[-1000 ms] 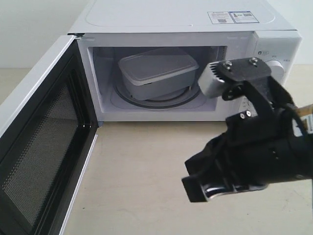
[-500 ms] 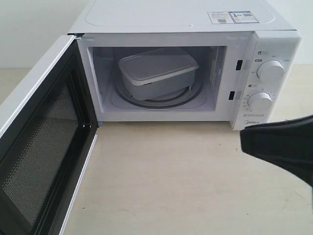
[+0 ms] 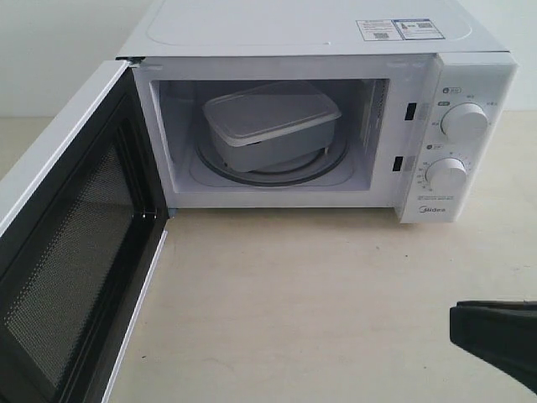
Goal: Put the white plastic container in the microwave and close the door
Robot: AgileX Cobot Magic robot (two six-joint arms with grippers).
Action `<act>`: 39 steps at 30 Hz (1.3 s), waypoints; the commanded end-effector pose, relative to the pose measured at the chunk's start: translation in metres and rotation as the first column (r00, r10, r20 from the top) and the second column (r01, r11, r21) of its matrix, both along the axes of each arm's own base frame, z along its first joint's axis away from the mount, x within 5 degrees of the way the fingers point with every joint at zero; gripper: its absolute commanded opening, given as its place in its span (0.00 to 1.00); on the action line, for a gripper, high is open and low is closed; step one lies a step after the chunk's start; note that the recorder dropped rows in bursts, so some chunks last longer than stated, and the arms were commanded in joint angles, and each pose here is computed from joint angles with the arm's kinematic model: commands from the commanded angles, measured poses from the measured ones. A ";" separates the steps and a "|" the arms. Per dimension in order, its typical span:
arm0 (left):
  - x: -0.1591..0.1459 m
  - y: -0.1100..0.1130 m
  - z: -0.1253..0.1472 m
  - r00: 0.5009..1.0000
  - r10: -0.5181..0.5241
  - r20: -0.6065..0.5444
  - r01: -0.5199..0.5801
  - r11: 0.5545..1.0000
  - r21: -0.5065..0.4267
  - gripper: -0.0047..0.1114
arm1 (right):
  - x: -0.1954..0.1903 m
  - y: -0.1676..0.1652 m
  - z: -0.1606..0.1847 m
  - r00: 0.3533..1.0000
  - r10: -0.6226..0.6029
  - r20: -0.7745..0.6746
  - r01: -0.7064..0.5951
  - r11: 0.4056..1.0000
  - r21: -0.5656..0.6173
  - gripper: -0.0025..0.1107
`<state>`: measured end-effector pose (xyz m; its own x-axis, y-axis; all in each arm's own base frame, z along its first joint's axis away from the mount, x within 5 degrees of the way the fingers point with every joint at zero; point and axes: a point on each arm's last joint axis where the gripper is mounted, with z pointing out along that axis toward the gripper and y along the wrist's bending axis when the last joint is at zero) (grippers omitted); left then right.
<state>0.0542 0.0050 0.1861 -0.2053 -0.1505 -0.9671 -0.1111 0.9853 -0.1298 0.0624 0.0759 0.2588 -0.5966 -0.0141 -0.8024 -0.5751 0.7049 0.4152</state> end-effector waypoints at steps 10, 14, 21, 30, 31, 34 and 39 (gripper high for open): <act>0.000 0.000 0.000 1.000 0.002 0.005 -0.002 1.000 -0.010 0.08 | 0.009 -0.025 -0.004 0.971 -0.066 0.228 0.129 0.953 -0.273 0.02; 0.000 0.000 0.000 1.000 0.002 0.005 -0.002 1.000 -0.010 0.08 | 0.008 -0.046 0.003 0.916 -0.281 0.287 0.347 0.914 -0.209 0.02; 0.000 0.000 0.000 1.000 0.002 0.005 -0.002 1.000 -0.010 0.08 | -0.016 -0.077 0.014 0.689 -0.563 0.457 0.675 0.727 -0.122 0.02; 0.000 0.000 0.000 1.000 0.002 0.005 -0.002 1.000 -0.010 0.08 | -0.031 -0.087 0.004 0.567 -0.613 0.550 0.787 0.601 -0.140 0.02; 0.000 0.000 0.000 1.000 0.002 0.005 -0.002 1.000 -0.010 0.08 | -0.029 -0.086 -0.002 0.571 -0.612 0.547 0.784 0.604 -0.143 0.02; 0.000 0.000 0.000 1.000 0.002 0.005 -0.002 1.000 -0.010 0.08 | -0.021 -0.085 -0.017 0.571 -0.621 0.537 0.778 0.618 -0.112 0.02; 0.000 0.000 0.000 1.000 0.002 0.005 -0.002 1.000 -0.010 0.08 | -0.010 -0.081 -0.035 0.526 -0.664 0.531 0.754 0.653 0.070 0.02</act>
<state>0.0542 0.0050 0.1861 -0.2053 -0.1505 -0.9671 -0.1111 0.9853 -0.1298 0.0477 -0.0071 0.2288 -0.1101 0.0331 -0.9934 0.0921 0.9955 0.0229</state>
